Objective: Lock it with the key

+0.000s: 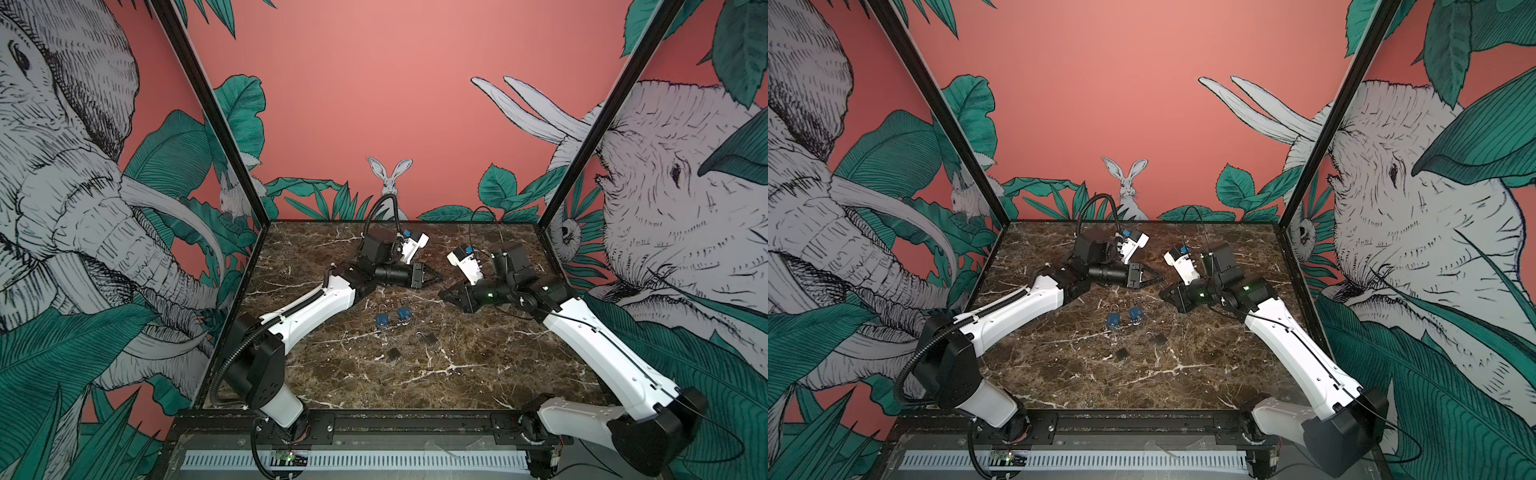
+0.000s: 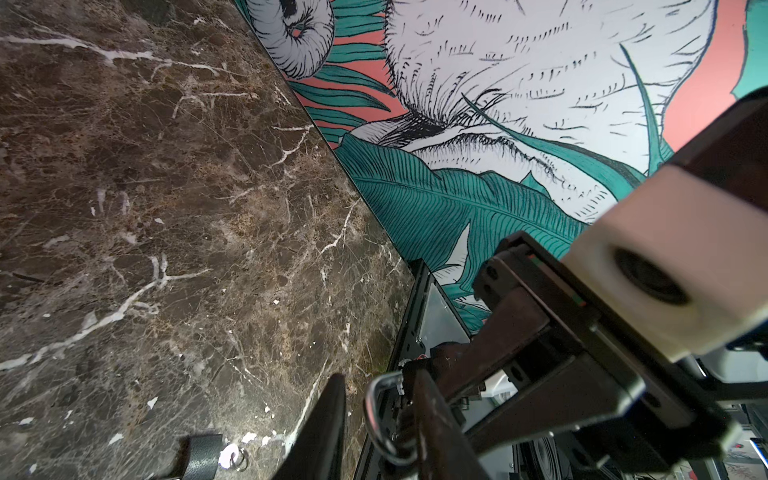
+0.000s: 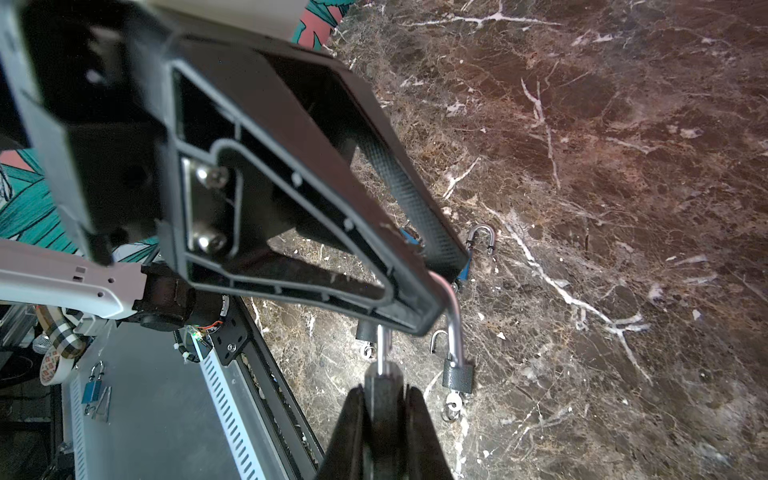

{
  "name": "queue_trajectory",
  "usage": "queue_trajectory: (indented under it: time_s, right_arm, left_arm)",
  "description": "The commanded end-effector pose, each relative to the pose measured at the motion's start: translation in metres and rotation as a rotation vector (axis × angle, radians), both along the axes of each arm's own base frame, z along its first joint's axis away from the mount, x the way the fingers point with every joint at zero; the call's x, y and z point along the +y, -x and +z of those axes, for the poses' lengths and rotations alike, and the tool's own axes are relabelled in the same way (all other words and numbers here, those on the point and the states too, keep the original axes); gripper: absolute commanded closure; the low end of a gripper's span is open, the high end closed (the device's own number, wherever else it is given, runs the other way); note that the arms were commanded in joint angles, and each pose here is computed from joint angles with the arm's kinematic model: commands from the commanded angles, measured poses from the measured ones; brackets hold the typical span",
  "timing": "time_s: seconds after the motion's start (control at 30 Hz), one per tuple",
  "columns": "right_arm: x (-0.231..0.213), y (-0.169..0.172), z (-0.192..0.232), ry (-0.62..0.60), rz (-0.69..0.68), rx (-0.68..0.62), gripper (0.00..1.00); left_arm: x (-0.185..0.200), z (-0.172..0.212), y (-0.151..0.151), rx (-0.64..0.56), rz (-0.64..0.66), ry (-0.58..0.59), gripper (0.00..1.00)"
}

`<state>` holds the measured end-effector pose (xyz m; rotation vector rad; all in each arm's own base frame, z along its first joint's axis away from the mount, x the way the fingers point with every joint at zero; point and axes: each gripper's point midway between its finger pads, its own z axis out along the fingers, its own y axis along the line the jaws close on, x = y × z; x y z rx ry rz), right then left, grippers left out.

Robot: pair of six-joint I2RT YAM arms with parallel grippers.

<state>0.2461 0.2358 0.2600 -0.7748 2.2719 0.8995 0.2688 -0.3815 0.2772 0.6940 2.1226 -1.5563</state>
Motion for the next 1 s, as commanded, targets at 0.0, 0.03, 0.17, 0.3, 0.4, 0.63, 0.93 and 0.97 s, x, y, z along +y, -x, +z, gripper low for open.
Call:
queue_trajectory:
  time_s: [0.0, 0.03, 0.17, 0.3, 0.4, 0.63, 0.93, 0.97]
  right_arm:
    - [0.004, 0.0, 0.009, -0.018, 0.024, -0.017, 1.0]
    - [0.004, 0.0, 0.009, -0.02, 0.026, -0.015, 1.0]
    - [0.004, 0.0, 0.007, -0.016, 0.026, -0.004, 1.0]
    - [0.004, 0.001, 0.007, -0.015, 0.026, -0.001, 1.0]
    - [0.005, 0.0, 0.008, -0.017, 0.025, -0.004, 1.0]
    - [0.006, -0.001, 0.012, -0.027, 0.026, -0.009, 1.0]
    - [0.007, 0.001, 0.017, -0.036, 0.034, -0.012, 1.0]
    - [0.007, 0.002, 0.018, -0.04, 0.037, -0.01, 1.0]
  left_arm:
    - [0.003, 0.016, 0.008, -0.049, -0.021, 0.033, 0.68]
    - [0.003, 0.018, 0.008, -0.054, -0.018, 0.035, 0.67]
    - [0.006, 0.029, 0.006, -0.086, 0.013, 0.046, 0.65]
    - [0.008, 0.039, 0.007, -0.108, 0.016, 0.059, 0.65]
    - [0.005, 0.041, 0.012, -0.099, -0.027, 0.066, 0.64]
    - [-0.008, 0.027, 0.031, -0.063, -0.1, 0.045, 0.65]
    - [-0.002, 0.02, 0.025, -0.075, -0.046, 0.014, 0.63]
    - [-0.002, 0.022, 0.024, -0.079, -0.041, 0.019, 0.63]
